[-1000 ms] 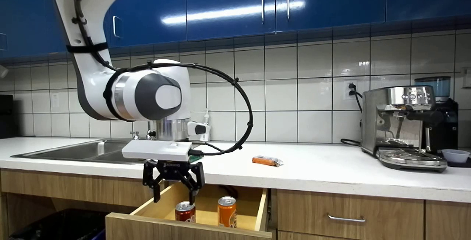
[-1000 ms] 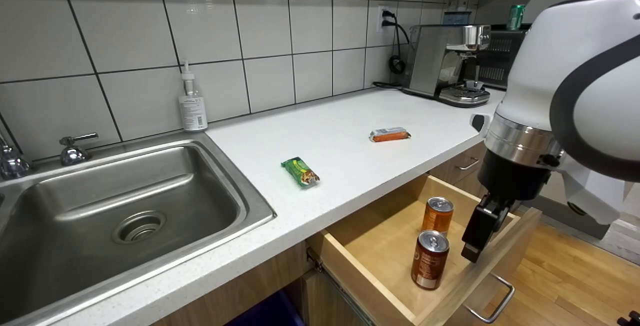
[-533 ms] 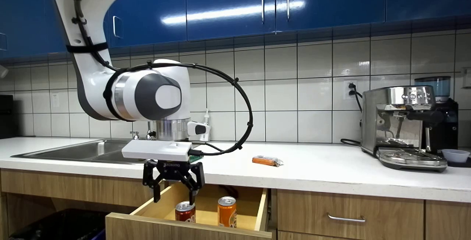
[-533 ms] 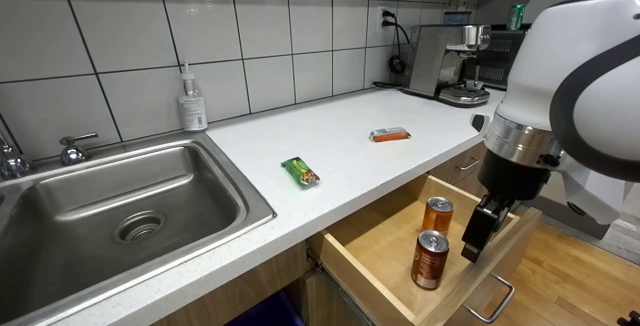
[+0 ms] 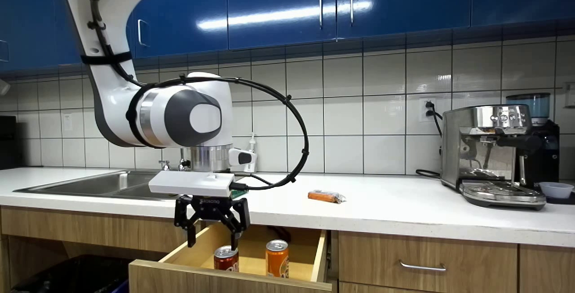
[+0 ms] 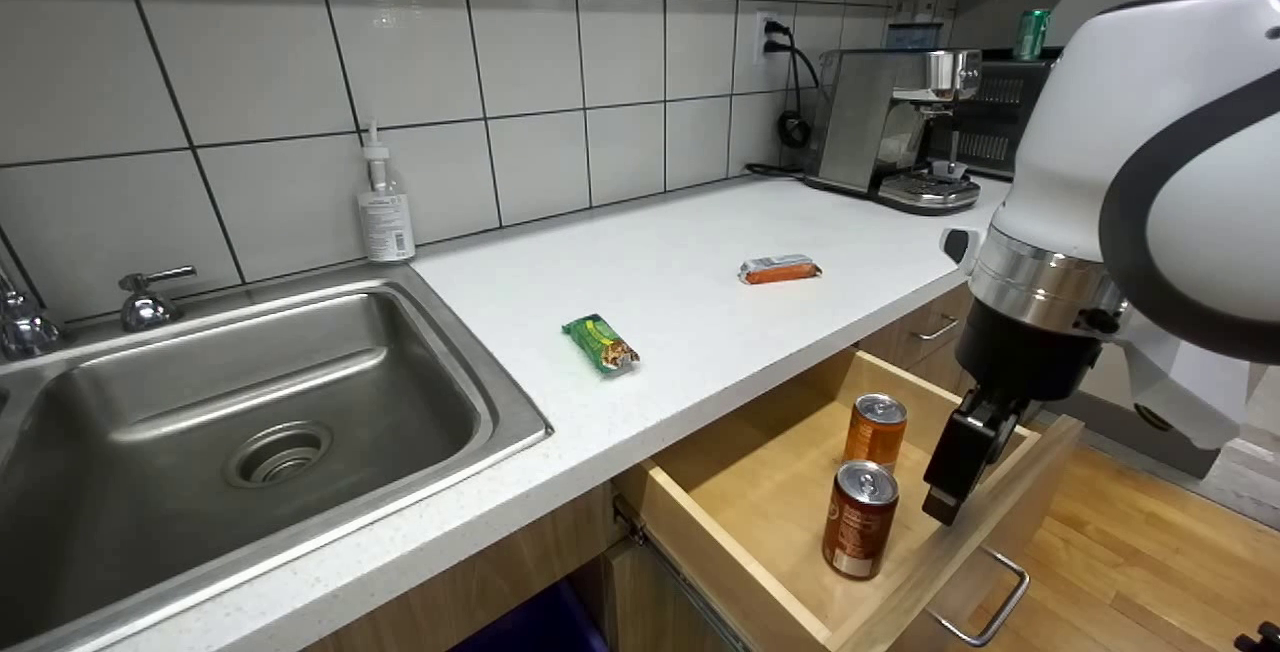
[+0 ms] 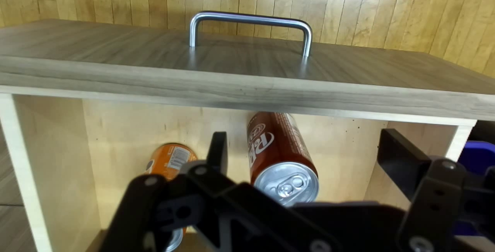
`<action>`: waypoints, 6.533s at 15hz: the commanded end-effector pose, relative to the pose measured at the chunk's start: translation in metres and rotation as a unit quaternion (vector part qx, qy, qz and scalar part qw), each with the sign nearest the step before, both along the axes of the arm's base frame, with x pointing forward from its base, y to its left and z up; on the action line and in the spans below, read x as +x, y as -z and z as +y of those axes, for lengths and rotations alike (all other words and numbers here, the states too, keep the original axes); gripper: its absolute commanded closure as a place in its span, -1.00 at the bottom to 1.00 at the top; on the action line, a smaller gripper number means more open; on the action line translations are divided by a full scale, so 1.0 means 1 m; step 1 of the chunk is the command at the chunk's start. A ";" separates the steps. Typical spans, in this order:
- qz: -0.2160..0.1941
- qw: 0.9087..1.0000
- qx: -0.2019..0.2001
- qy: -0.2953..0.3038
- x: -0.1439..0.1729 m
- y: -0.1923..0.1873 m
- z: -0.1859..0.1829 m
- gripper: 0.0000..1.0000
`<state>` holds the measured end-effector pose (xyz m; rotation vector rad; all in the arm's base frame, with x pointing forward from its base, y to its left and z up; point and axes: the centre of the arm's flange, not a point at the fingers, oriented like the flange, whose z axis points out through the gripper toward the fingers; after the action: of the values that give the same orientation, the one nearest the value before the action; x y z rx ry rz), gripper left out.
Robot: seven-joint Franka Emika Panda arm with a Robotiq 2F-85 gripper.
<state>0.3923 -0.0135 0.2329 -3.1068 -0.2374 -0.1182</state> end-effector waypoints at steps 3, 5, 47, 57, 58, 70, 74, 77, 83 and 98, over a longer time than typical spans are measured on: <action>0.000 1.000 0.000 0.000 0.000 0.000 0.000 -1.00; 0.000 1.000 0.000 0.000 0.000 0.000 0.000 -1.00; 0.087 0.996 0.022 -0.026 -0.047 0.005 0.014 -1.00; 0.095 0.995 0.016 -0.029 -0.054 0.022 0.014 -1.00; 0.097 0.995 0.018 -0.029 -0.054 0.025 0.014 -1.00; 0.096 0.995 0.003 -0.030 -0.053 0.052 0.011 -1.00; 0.090 0.996 -0.002 -0.029 -0.052 0.058 0.009 -1.00; 0.080 0.996 -0.009 -0.036 -0.050 0.060 0.009 -1.00; 0.064 0.996 -0.020 -0.051 -0.047 0.059 0.008 -1.00; 0.018 0.999 -0.033 0.015 -0.033 0.055 0.000 -1.00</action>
<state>0.3798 -0.0110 0.1728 -3.1571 -0.2692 0.0107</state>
